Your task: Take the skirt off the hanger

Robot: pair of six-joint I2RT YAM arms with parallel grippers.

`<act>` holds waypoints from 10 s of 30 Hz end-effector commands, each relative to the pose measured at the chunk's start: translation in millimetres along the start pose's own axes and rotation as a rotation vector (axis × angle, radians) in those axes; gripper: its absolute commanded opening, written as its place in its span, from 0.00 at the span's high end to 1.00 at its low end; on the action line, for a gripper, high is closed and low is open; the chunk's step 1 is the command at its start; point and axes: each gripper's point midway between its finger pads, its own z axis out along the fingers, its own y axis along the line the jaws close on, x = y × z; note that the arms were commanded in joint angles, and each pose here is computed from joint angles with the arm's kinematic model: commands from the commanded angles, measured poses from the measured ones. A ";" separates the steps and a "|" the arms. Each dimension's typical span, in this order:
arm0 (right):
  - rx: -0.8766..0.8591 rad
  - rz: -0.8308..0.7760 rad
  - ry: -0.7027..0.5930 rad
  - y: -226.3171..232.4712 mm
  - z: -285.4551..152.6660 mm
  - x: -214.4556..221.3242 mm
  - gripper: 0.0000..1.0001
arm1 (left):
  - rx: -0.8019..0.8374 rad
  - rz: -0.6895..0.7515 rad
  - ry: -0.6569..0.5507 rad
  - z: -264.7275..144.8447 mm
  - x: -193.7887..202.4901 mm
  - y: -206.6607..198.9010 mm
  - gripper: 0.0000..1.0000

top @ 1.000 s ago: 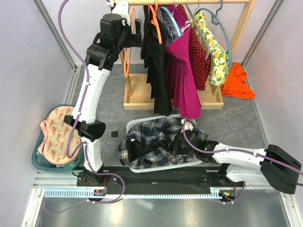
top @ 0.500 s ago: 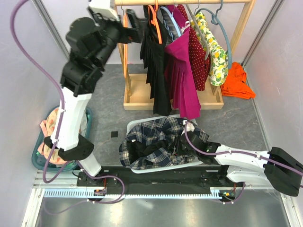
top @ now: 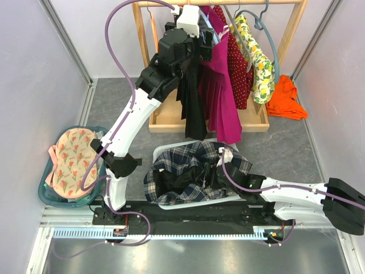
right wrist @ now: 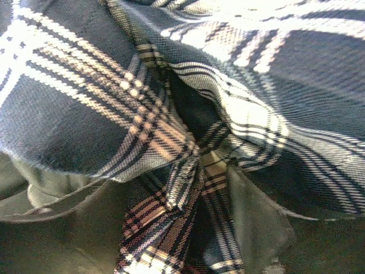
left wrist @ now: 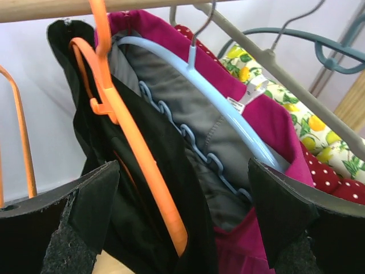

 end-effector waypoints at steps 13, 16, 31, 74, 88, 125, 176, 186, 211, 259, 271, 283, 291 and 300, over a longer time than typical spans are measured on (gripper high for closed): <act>-0.120 -0.083 -0.162 51.1 -70.0 -64.6 0.15 | -0.182 0.026 -0.069 7.5 -14.9 51.6 0.46; -0.158 -0.077 -0.203 68.2 -90.0 -84.3 0.14 | -0.190 0.033 -0.058 11.2 -9.3 55.1 0.41; -0.286 -0.108 -0.378 125.6 -157.7 -155.2 0.12 | -0.179 0.081 -0.042 20.7 -2.9 67.1 0.98; -0.242 -0.137 -0.788 176.0 -267.9 -287.3 0.11 | 0.675 0.170 0.016 -297.5 -62.1 10.9 0.98; -0.308 -0.075 -0.908 205.1 -281.8 -317.7 0.11 | 0.765 0.183 -0.063 -351.2 -83.0 12.8 0.98; -0.231 -0.027 -0.980 211.3 -236.0 -346.6 0.47 | 0.760 0.164 -0.081 -369.3 -85.8 19.3 0.98; -0.284 -0.243 -0.868 287.7 -265.0 -346.4 1.00 | 0.878 0.129 -0.202 -383.0 -126.5 -0.6 0.98; -0.250 -0.273 -0.791 290.6 -238.6 -334.8 1.00 | 0.876 0.075 -0.333 -403.6 -164.4 3.5 0.98; -0.328 -0.246 -0.916 246.3 -380.1 -359.9 1.00 | 0.240 0.044 -0.431 -408.5 -170.4 110.4 0.98; 0.093 -0.575 -0.087 91.0 5.2 -78.5 1.00 | -0.022 -0.164 -0.091 -193.6 -101.3 104.9 0.98; 0.109 -0.553 -0.046 76.0 23.8 -65.9 1.00 | -0.004 -0.149 -0.105 -192.0 -106.8 102.0 0.98; 0.101 -0.496 -0.034 62.2 27.4 -50.3 1.00 | -0.072 -0.138 -0.157 -80.1 -104.7 89.4 0.98; 0.099 -0.463 -0.004 44.1 29.0 -31.7 1.00 | -0.106 -0.156 -0.209 -55.7 -106.9 97.2 0.98; 0.086 -0.445 0.010 38.4 28.4 -23.3 1.00 | -0.158 -0.167 -0.170 -42.2 -89.8 117.9 0.98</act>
